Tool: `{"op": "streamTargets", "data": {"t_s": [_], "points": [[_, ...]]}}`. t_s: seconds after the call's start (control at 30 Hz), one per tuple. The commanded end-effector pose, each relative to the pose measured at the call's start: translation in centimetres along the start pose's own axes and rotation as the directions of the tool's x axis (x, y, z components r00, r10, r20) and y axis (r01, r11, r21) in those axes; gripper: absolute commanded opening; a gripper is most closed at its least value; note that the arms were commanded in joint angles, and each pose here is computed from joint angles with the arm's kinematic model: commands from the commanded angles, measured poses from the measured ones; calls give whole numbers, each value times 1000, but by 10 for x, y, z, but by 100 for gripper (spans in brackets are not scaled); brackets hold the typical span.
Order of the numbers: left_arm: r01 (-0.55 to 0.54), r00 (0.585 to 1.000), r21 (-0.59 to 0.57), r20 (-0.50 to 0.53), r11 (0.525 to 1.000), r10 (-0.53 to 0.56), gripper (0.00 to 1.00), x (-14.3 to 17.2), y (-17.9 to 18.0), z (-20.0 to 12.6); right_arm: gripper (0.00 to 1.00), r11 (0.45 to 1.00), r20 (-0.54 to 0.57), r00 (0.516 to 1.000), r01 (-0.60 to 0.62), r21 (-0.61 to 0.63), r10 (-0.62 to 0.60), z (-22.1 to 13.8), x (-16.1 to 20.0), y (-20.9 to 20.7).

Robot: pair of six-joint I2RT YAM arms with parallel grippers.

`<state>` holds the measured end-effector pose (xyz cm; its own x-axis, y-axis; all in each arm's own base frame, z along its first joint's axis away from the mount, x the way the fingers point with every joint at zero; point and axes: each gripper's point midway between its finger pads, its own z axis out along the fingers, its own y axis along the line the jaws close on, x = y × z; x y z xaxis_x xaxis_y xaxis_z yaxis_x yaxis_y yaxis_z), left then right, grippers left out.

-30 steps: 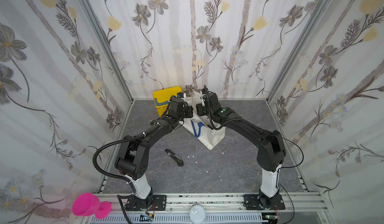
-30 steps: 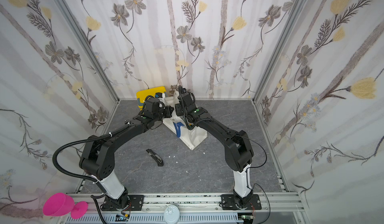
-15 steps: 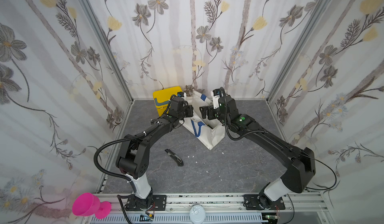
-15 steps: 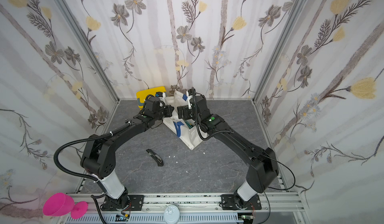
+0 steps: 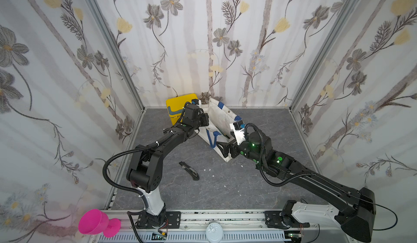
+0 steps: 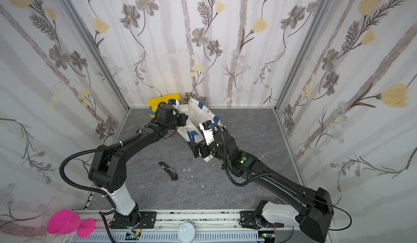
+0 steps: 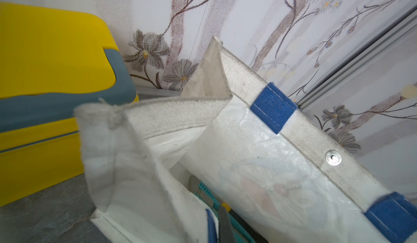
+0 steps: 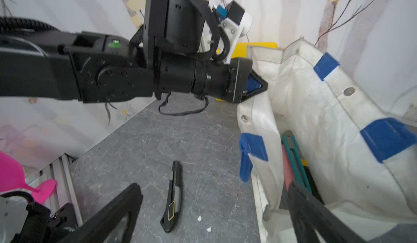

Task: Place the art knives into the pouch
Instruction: Pick up the utility knife at the center of the board.

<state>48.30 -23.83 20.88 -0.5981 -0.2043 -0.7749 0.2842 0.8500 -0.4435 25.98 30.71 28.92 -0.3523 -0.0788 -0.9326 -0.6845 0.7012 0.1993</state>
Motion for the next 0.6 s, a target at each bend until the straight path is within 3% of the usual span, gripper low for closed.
{"op": "streamTargets", "data": {"t_s": [0.0, 0.2, 0.43, 0.57], "points": [[-11, 999, 11, 30, 1000, 11, 0, -11, -3, 0, 99, 996, -14, 1000, -5, -91, 4, -1, 16, 15], [-11, 1000, -9, 28, 1000, 11, 0, -13, 4, 3, 91, 987, -63, 998, -1, -163, -9, -9, 51, 31], [-16, 999, -13, 39, 1000, 17, 0, -18, 3, -2, 80, 973, -179, 984, -31, -227, -11, 10, 94, 53], [-22, 999, -11, 39, 1000, 23, 0, -20, 2, -2, 66, 951, -262, 965, -63, -302, -19, 24, 130, 65]]}}
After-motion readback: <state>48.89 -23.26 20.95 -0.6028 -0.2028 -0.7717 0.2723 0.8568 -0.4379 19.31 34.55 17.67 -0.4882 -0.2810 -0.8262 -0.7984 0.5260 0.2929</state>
